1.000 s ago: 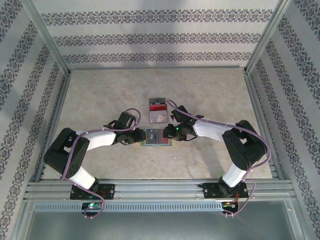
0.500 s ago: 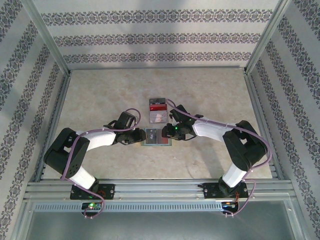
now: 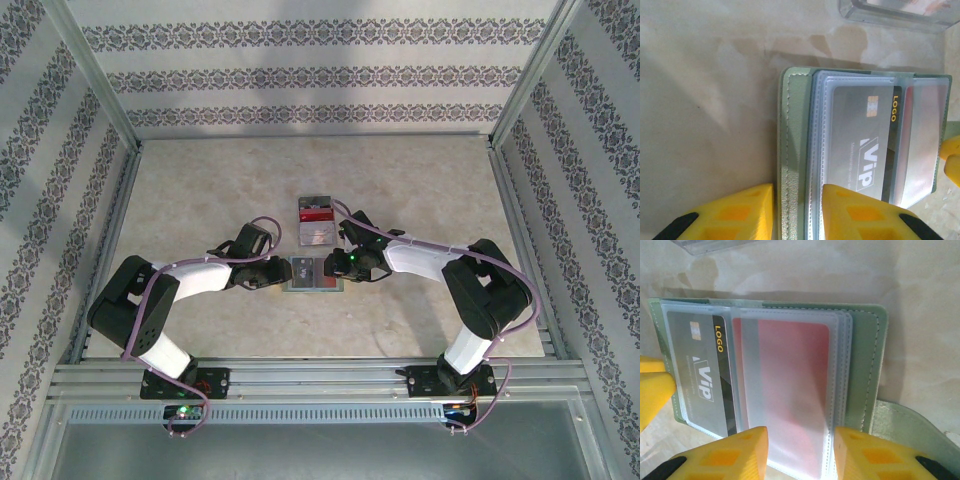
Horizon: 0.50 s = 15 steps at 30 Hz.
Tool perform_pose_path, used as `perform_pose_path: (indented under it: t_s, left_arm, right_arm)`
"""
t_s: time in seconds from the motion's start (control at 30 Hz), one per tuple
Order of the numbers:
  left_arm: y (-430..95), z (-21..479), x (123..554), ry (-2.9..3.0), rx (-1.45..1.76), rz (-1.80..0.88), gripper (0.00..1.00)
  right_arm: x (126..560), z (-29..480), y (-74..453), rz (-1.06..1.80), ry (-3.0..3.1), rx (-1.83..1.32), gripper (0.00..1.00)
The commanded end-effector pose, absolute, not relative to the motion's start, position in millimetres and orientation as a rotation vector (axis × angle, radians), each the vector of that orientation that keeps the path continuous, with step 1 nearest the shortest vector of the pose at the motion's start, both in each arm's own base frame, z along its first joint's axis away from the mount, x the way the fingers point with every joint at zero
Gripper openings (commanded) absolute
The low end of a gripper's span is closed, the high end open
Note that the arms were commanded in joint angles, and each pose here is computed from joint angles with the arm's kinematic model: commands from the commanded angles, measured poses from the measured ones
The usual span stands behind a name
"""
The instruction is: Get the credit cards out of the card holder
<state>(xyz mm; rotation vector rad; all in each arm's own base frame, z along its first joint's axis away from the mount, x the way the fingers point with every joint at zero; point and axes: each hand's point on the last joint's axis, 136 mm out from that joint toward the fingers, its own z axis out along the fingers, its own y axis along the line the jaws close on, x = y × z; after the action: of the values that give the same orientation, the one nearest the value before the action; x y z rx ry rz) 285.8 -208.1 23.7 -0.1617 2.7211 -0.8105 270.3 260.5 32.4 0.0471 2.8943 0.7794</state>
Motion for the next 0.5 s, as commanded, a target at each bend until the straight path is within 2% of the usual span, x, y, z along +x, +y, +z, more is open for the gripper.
perform_pose_path:
  t_s: [0.0,0.47]
  left_arm:
    - [-205,18,285,2.738,-0.161,-0.796,0.32]
    - [-206,18,285,2.74,-0.154,-0.803,0.31]
  right_arm:
    - [271,32,265,0.759,2.899,0.022,0.4]
    - [272,37,279,0.873,2.872,0.021,0.39]
